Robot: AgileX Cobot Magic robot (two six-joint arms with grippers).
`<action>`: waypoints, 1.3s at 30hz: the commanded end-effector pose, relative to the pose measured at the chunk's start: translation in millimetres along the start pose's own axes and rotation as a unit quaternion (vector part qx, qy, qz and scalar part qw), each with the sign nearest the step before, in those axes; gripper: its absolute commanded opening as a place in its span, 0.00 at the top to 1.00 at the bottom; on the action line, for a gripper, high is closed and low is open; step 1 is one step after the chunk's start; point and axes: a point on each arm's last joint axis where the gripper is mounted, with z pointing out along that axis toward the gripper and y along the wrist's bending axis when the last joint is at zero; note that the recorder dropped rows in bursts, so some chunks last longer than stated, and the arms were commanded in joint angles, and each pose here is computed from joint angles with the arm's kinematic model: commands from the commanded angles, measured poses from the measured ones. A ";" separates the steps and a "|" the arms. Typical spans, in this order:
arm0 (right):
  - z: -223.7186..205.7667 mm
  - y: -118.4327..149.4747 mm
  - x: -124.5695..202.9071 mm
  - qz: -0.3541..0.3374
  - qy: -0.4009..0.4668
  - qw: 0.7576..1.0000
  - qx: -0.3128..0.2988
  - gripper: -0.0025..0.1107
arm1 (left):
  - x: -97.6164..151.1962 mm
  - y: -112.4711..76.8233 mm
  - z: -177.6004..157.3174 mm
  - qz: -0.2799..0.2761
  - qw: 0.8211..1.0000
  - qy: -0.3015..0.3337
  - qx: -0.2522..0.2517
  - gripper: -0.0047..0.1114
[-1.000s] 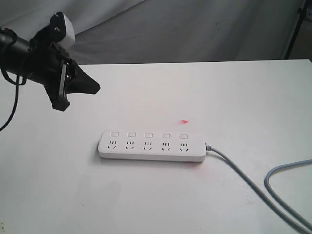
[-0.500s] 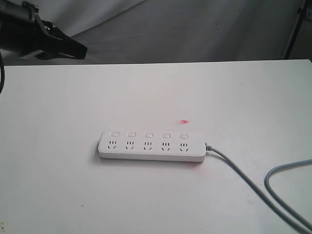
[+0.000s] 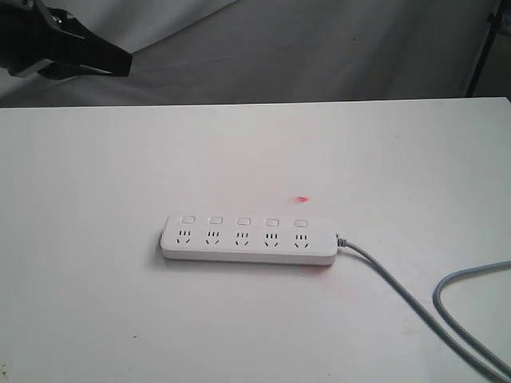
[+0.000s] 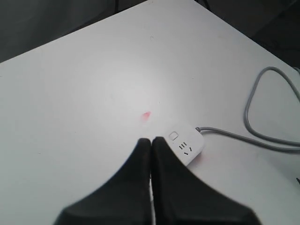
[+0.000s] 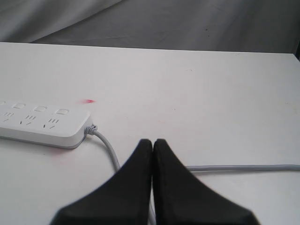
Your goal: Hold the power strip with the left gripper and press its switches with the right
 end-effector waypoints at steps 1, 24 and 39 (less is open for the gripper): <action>0.0 -0.4 -0.2 0.000 -0.008 1.000 0.003 0.98 | -2.8 -3.2 -3.2 -0.001 1.000 -0.009 -0.003 0.96; 0.0 -0.4 -0.2 0.000 -0.008 1.000 0.003 0.98 | -40.1 -95.2 -165.0 0.093 0.904 -0.357 -0.216 0.96; 0.0 -0.4 -0.2 0.000 -0.008 1.000 0.003 0.98 | -22.0 -102.5 -205.6 -0.033 0.864 -0.401 -0.303 0.96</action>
